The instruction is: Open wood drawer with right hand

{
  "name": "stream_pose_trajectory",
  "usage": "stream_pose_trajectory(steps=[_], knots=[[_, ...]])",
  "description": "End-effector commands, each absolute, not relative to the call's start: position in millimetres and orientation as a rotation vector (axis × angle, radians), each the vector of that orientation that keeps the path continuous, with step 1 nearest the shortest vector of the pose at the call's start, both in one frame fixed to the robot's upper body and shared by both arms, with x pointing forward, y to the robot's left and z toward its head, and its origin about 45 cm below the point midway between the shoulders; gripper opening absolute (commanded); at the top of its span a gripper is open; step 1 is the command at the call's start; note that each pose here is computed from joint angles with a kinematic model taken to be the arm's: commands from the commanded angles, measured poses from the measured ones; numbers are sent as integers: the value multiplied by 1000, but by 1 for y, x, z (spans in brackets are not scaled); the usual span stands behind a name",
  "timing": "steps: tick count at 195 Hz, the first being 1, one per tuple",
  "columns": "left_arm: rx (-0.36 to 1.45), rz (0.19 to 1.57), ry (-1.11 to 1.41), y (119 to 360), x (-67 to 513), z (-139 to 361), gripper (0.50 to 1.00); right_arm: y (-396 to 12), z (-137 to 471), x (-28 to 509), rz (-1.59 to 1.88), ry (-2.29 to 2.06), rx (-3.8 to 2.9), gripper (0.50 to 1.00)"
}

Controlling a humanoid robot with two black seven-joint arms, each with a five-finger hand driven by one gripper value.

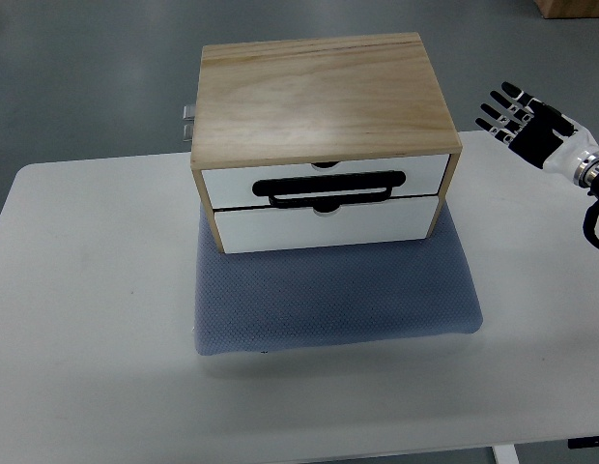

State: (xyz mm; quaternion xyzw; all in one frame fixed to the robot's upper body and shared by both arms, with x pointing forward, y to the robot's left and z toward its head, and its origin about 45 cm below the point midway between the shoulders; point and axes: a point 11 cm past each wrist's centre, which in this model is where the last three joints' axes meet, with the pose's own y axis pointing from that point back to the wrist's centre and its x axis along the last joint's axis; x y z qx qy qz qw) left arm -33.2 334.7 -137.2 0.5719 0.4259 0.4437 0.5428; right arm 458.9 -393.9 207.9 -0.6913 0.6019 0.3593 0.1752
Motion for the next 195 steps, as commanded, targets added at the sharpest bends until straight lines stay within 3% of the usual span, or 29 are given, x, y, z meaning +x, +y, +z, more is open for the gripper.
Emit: stream_pose_trajectory(steps=[1,97,185,195], knots=[[1357,1053,1010,334,-32,-137,1000,-397,206,459,1029,1744,-1934,954],[1357,1054,1009,334,-32,-137,1000,-396,208,462,987,1841,-2045,952],[1356,1055,1010,334,-32,-137,1000,-416,236,468,878,1918,-2081,950],[1357,1054,1009,334,-32,-137,1000,-432,244,462,812,1946,-2150,950]])
